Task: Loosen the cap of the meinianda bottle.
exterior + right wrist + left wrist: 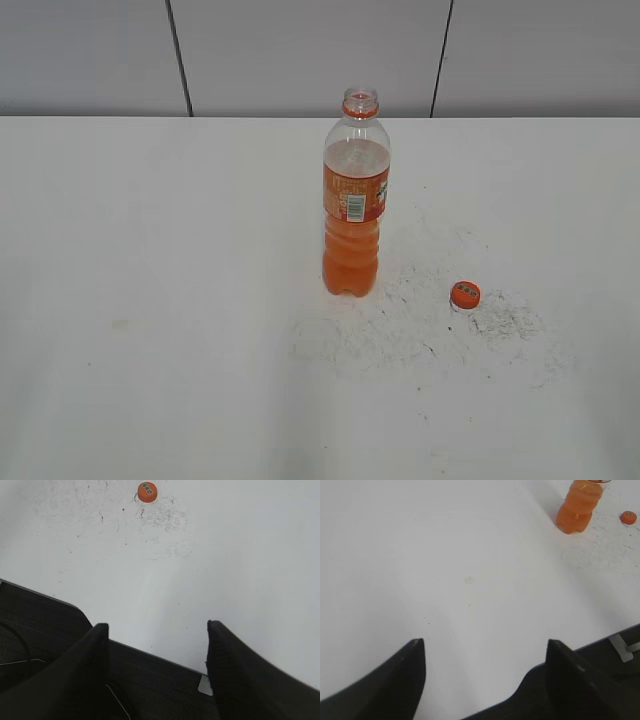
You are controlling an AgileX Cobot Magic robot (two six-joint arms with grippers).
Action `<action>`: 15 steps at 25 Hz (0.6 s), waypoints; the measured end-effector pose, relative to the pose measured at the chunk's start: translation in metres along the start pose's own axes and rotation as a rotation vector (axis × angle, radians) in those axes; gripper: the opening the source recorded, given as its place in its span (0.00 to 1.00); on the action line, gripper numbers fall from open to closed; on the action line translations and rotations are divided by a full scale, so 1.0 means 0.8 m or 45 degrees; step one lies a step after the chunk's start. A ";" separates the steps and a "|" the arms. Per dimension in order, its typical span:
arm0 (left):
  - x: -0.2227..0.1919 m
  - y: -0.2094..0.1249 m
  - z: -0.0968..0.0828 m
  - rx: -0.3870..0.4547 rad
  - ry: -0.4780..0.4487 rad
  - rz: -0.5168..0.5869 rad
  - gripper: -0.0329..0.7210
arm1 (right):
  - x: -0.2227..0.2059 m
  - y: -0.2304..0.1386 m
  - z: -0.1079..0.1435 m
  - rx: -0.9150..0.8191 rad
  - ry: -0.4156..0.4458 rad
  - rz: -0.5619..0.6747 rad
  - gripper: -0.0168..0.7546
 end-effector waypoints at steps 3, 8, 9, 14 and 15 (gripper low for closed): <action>0.000 0.000 0.000 0.000 0.000 0.000 0.80 | 0.000 0.000 0.000 0.000 0.000 0.000 0.61; 0.000 0.000 0.000 0.008 0.006 0.000 0.80 | 0.000 0.000 0.000 0.005 -0.001 0.000 0.61; 0.000 0.000 0.001 0.016 0.016 -0.001 0.80 | 0.000 0.000 0.000 0.005 -0.001 0.000 0.61; 0.001 0.000 0.005 0.089 0.120 -0.011 0.79 | 0.000 0.000 0.000 0.005 -0.001 0.000 0.61; 0.002 -0.001 0.006 0.107 0.144 -0.013 0.79 | 0.000 0.000 0.000 0.006 -0.001 0.000 0.61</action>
Point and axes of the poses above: a point on each arm's last joint axis where the gripper is mounted, x pointing back along that axis away from the gripper, z along the wrist's bending axis when the last joint is at zero, y = z × x, the point moved 2 cm from there along -x, pointing out along that axis toward the gripper, and after that the axes turned 4 degrees about x, right-handed, at the moved point
